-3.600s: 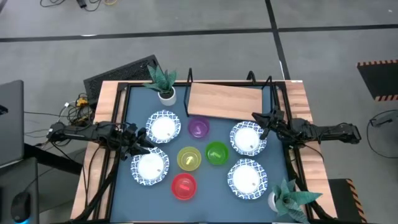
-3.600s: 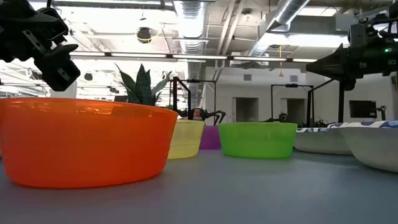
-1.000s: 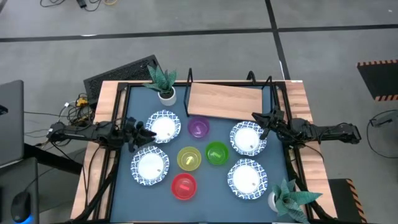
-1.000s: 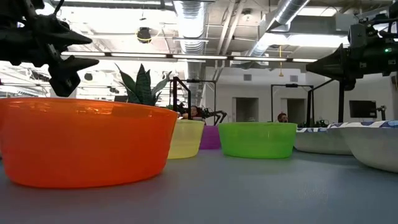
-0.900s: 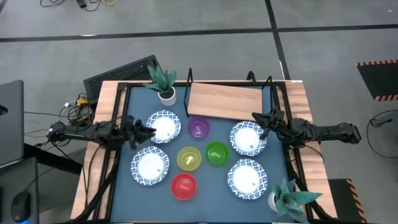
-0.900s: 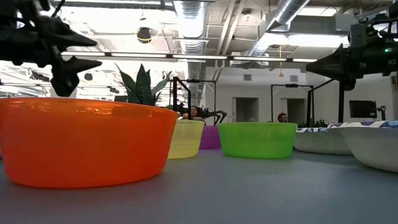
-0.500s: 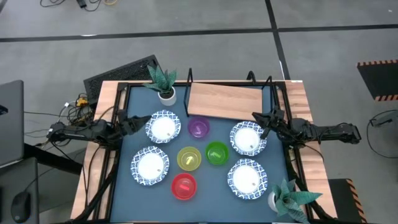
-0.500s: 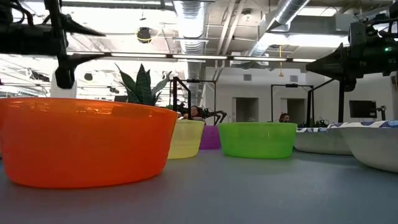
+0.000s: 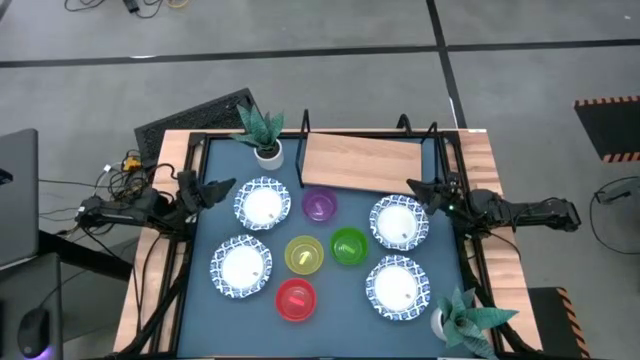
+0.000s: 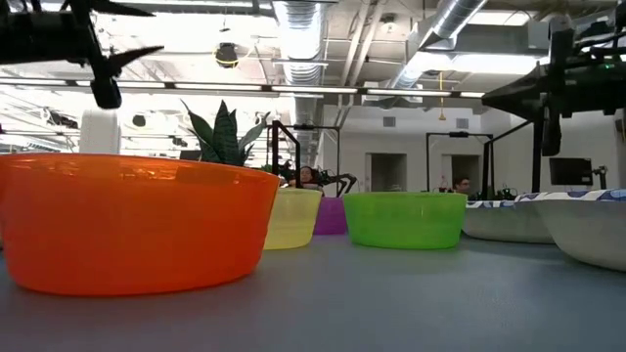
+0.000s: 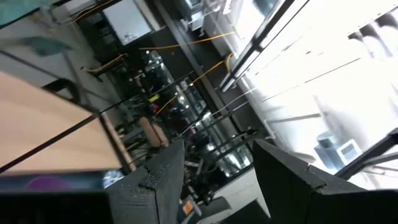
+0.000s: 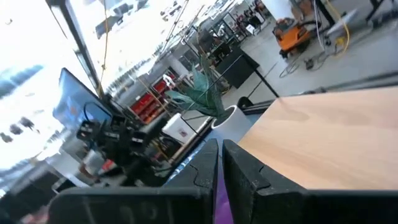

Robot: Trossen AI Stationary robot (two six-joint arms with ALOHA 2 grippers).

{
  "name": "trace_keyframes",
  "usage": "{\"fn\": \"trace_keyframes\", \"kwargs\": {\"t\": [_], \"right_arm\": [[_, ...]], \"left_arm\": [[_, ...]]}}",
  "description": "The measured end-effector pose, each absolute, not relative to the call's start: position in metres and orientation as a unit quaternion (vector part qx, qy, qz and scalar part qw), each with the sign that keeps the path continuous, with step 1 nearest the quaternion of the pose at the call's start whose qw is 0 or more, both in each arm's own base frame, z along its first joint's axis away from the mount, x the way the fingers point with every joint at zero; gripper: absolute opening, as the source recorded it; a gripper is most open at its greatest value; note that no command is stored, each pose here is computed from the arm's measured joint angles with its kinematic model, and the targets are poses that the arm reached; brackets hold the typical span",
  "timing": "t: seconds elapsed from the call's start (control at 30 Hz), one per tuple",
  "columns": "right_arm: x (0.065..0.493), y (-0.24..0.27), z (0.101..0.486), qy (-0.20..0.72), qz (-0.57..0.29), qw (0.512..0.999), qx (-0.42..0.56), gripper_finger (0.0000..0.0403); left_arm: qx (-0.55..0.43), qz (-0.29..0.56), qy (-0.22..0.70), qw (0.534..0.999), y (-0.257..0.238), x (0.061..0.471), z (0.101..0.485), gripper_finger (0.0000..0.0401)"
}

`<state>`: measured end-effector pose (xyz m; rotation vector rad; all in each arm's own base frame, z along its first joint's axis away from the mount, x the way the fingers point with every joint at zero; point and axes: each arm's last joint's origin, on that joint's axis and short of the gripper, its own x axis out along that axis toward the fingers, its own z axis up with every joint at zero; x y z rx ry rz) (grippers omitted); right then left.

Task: Place and stack bowls onto a shelf
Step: Put the white bowl on the shelf

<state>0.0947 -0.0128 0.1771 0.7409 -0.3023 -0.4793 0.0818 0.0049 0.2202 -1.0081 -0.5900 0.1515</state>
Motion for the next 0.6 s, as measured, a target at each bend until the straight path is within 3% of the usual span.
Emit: {"fn": "trace_keyframes", "kwargs": {"t": [0.37, 0.6], "right_arm": [[0.082, -0.013, 0.226, -0.237, -0.196, 0.901, 0.305, 0.0052], [0.072, -0.013, 0.274, -0.179, -0.225, 0.932, 0.220, 0.0069]], "left_arm": [[-0.426, 0.069, -0.302, 0.850, 0.005, 0.073, 0.257, 0.0174], [-0.396, 0.089, -0.278, 0.870, 0.004, 0.085, 0.280, 0.0174]]}}
